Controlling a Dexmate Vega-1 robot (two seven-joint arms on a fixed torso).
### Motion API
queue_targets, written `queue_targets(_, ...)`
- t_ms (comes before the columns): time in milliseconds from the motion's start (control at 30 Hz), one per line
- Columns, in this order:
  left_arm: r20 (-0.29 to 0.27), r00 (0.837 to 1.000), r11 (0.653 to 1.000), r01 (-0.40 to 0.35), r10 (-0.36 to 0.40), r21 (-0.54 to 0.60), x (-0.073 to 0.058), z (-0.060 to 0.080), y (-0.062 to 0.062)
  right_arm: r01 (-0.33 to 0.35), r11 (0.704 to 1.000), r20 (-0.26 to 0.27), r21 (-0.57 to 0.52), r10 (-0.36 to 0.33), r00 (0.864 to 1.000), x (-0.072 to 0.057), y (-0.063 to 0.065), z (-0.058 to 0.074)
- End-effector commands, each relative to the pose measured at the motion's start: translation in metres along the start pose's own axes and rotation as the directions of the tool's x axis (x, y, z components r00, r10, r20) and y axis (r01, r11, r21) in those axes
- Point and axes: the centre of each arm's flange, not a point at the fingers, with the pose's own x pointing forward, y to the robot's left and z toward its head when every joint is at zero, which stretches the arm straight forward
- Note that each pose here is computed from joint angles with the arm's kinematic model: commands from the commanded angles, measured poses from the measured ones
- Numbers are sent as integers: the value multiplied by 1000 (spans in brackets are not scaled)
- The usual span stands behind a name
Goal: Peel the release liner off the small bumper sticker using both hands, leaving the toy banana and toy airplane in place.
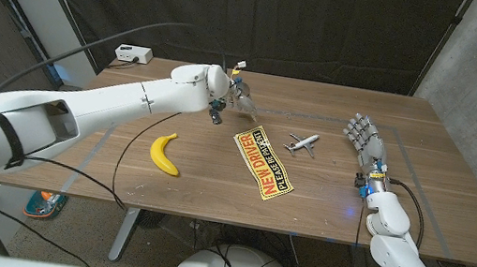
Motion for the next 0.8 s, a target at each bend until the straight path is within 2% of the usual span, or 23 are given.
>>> queue_targets(33,-26,997,996,78,-77,52,14,8,7,15,1000,11,8,-15,1000,-4,-2,-2)
queue_targets(433,-36,990,983,137,-133,124,30,20,6,31,999,18,15,-31,999,-8,-3,-4)
queue_targets(600,-9,985,976,175,-175,128,40,24,3,41,999,16,14,-41,999,-10,-5,-5)
queue_targets(800,20,980,974,193,-197,117,46,25,1,47,999,17,12,-47,999,-11,-5,-5)
